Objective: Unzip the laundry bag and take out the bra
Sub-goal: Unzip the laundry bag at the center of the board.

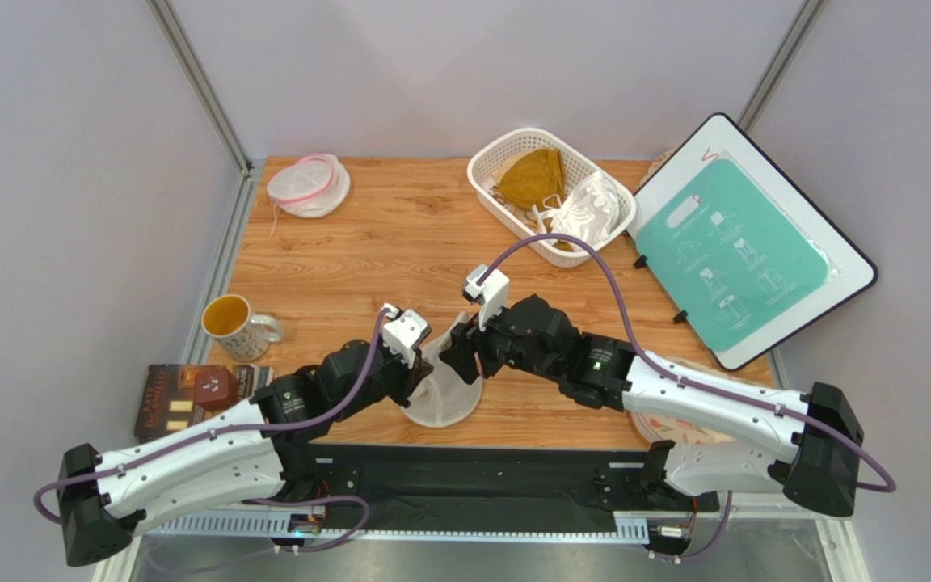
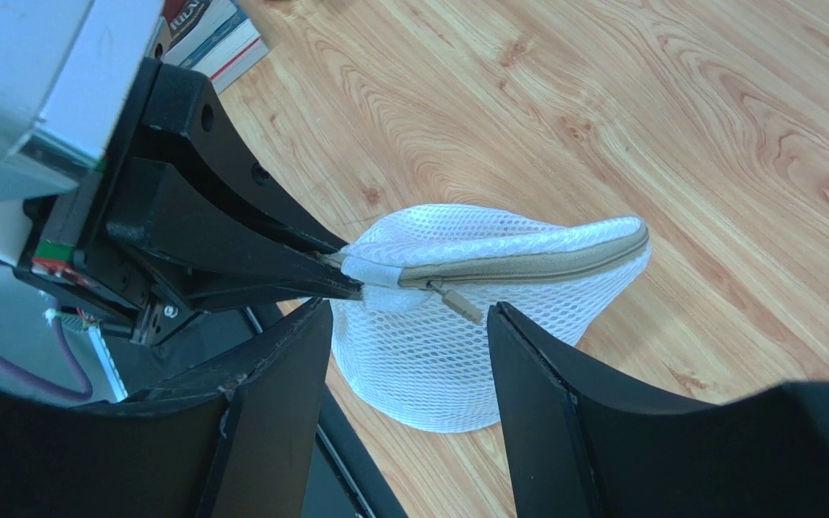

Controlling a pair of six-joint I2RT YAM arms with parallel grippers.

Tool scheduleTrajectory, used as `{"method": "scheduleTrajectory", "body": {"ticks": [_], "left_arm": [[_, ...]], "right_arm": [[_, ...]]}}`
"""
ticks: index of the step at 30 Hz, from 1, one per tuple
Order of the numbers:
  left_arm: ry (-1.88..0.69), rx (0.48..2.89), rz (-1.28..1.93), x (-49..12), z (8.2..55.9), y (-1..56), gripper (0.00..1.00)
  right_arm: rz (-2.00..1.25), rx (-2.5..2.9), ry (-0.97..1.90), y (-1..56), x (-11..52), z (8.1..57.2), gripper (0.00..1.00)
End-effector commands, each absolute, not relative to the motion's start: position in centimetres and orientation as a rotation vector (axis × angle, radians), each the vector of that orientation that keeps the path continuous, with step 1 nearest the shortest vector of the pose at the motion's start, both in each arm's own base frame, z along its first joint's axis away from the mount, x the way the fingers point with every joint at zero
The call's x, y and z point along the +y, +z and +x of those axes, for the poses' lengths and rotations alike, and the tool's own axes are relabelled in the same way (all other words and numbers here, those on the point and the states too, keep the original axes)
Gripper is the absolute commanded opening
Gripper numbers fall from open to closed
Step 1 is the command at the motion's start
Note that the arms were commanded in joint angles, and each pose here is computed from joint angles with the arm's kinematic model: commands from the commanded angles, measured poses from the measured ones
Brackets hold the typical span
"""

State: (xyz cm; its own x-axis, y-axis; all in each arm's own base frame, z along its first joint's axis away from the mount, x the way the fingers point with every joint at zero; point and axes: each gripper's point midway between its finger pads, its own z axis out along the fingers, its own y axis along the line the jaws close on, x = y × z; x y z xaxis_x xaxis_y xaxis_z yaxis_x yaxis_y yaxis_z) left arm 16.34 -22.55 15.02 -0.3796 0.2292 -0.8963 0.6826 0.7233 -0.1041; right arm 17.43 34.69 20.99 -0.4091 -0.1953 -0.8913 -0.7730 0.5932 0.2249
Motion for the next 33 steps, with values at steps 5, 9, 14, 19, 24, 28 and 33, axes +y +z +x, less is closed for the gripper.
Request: {"method": "scheduleTrajectory", "body": {"ticks": [5,9,14,19,24,28,33], "left_arm": [[-0.642,1.878,0.738,-23.2,15.7,17.3,0.00],[-0.650,1.877,0.750,-23.3,15.6,17.2,0.00],[-0.657,1.872,0.759,-23.4,15.5,17.4,0.00],[-0.664,1.871,0.776,-23.5,15.3,17.3,0.00],[-0.664,1.872,0.779,-23.3,15.2,17.2,0.00],[-0.663,1.875,0.784,-23.3,15.1,17.1,0.00],[-0.667,1.873,0.786,-23.4,15.1,17.2,0.00]], "right_arm": [[-0.922,1.849,0.961,21.1,34.2,16.6,0.60],[-0.964,1.843,1.010,20.8,34.5,16.1,0.57],[-0.991,1.846,1.016,20.3,34.9,16.3,0.57],[-0.990,1.847,1.005,20.0,35.1,17.0,0.57],[-0.988,1.845,0.994,20.0,34.9,17.4,0.57],[-0.986,1.836,0.988,20.2,34.8,17.7,0.57],[-0.984,1.847,0.985,20.1,34.9,18.1,0.57]]}}
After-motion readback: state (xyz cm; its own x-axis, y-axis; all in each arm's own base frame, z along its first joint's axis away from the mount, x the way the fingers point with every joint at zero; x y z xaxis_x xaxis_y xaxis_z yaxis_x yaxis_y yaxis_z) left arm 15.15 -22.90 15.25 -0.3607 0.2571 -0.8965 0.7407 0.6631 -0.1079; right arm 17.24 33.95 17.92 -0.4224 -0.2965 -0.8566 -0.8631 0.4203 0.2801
